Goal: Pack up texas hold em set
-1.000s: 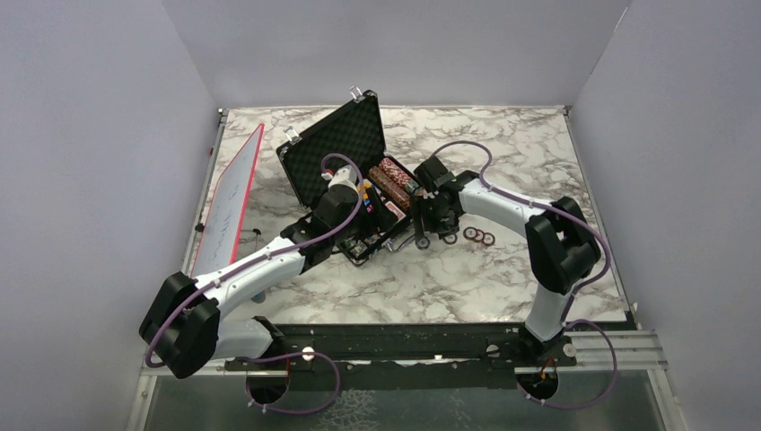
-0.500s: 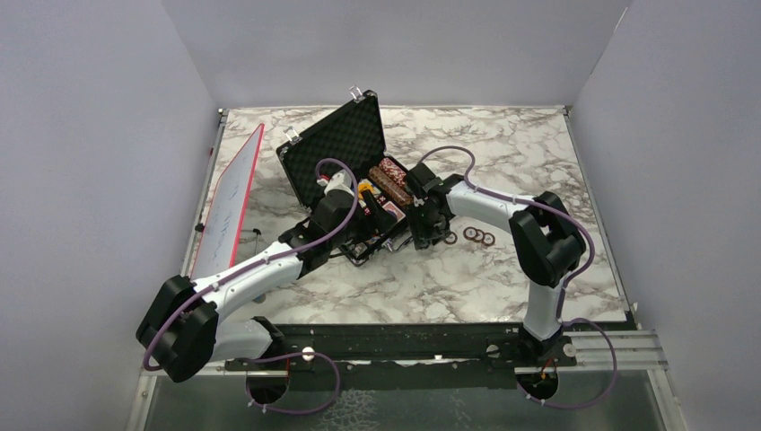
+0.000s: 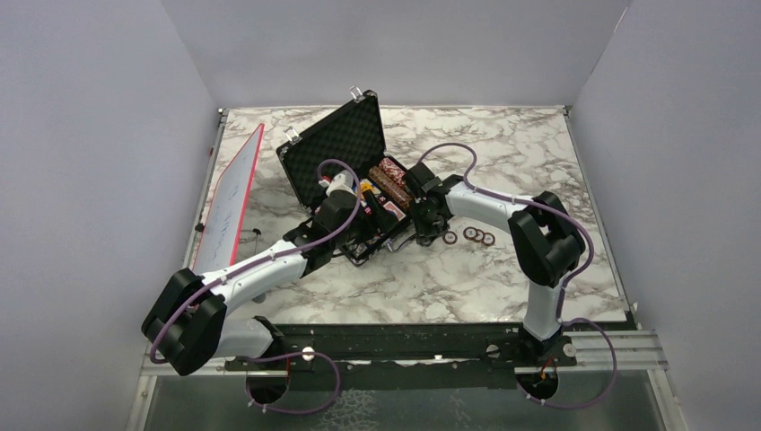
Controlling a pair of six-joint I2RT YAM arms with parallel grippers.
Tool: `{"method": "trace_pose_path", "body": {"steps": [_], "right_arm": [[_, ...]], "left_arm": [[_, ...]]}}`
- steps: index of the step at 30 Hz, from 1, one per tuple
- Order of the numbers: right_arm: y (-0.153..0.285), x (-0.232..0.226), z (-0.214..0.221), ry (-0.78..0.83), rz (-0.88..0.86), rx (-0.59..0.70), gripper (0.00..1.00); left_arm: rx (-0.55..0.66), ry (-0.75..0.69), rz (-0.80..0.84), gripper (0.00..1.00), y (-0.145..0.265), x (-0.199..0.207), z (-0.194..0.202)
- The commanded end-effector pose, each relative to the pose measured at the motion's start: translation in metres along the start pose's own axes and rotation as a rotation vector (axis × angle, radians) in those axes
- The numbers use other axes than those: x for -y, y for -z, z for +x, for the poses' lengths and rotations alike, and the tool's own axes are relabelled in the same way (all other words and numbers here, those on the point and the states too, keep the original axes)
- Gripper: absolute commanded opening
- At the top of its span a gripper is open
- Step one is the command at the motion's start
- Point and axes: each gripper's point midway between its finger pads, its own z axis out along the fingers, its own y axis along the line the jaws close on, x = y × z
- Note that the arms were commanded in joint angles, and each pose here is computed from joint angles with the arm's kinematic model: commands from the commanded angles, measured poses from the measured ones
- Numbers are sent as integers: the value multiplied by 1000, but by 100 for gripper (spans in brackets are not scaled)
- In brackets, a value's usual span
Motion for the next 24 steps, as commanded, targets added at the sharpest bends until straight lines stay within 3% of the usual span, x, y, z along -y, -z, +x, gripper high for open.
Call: {"method": "trace_pose_path", "body": {"steps": [1, 5, 13, 24], "right_arm": [[-16, 7, 7, -47, 42, -3, 27], [19, 7, -6, -103, 11, 96, 26], [86, -6, -29, -350, -168, 219, 27], [142, -28, -46, -734, -418, 188, 29]], "left_arm": [[34, -32, 34, 69, -3, 7, -9], [-8, -80, 95, 62, -6, 13, 2], [-91, -198, 276, 61, -14, 43, 25], [77, -106, 336, 64, -15, 81, 17]]}}
